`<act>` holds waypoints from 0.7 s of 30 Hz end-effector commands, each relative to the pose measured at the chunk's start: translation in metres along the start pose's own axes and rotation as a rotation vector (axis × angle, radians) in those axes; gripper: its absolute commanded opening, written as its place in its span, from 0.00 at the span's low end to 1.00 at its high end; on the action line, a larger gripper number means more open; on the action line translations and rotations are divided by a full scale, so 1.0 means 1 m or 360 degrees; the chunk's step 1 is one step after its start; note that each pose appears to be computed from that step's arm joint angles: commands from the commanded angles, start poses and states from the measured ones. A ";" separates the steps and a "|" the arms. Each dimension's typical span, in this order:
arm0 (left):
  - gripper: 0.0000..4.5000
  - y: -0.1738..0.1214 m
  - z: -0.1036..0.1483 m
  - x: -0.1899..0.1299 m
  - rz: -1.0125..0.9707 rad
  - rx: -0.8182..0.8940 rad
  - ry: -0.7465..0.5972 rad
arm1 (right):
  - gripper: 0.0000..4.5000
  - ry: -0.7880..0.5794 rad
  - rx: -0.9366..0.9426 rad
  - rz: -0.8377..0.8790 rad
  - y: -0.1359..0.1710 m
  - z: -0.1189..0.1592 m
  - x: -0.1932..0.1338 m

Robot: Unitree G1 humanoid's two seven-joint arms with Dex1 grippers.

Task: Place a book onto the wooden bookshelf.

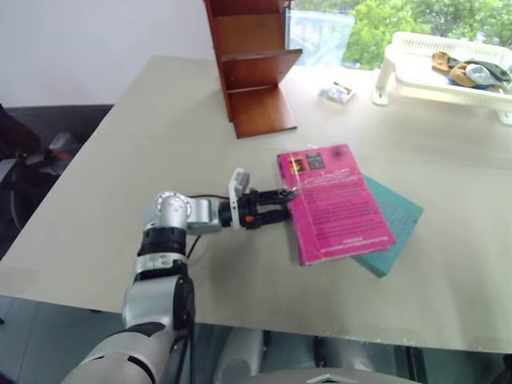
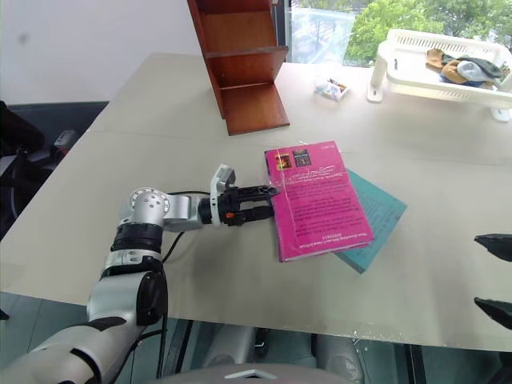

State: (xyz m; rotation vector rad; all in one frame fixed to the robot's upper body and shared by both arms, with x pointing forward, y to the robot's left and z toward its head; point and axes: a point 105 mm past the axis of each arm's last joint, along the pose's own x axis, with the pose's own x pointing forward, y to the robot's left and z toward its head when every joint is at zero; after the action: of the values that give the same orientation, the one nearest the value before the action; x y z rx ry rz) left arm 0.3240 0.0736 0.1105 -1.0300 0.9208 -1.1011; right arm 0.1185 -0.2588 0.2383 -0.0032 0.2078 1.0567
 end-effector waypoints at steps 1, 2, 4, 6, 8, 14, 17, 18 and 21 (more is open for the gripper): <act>0.99 0.005 -0.004 0.003 0.0006 -0.0001 0.0016 | 1.00 -0.0031 -0.0057 -0.0031 -0.001 0.006 -0.004; 0.94 0.004 -0.004 0.003 -0.0004 -0.0007 0.0014 | 1.00 -0.0031 -0.0054 -0.0037 -0.002 0.005 -0.004; 0.82 0.002 -0.004 0.005 -0.0036 -0.0008 0.0018 | 1.00 -0.0037 -0.0053 -0.0046 -0.003 0.004 -0.005; 0.62 0.001 -0.004 0.007 -0.0052 -0.0012 0.0014 | 1.00 -0.0045 -0.0051 -0.0052 -0.005 0.003 -0.005; 0.42 0.002 -0.002 0.011 -0.0051 -0.0017 0.0004 | 1.00 -0.0043 -0.0052 -0.0054 -0.007 0.002 -0.004; 0.09 -0.006 0.000 0.016 -0.0101 0.0006 0.0022 | 1.00 -0.0040 -0.0054 -0.0059 -0.012 0.000 -0.005; 0.08 -0.015 0.000 0.015 -0.0160 0.0022 0.0035 | 1.00 -0.0042 -0.0056 -0.0057 -0.013 0.000 -0.004; 0.08 -0.021 0.002 0.014 -0.0197 0.0037 0.0031 | 1.00 -0.0044 -0.0057 -0.0058 -0.013 0.000 -0.004; 0.08 -0.042 0.005 0.007 -0.0313 0.0087 0.0029 | 1.00 -0.0054 -0.0058 -0.0065 -0.013 0.000 -0.005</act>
State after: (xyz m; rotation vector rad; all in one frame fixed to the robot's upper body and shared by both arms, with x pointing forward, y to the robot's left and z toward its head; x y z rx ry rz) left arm 0.3230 0.0617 0.1230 -1.0688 0.8943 -1.1847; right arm 0.1289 -0.2701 0.2345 -0.0067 0.1764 1.0087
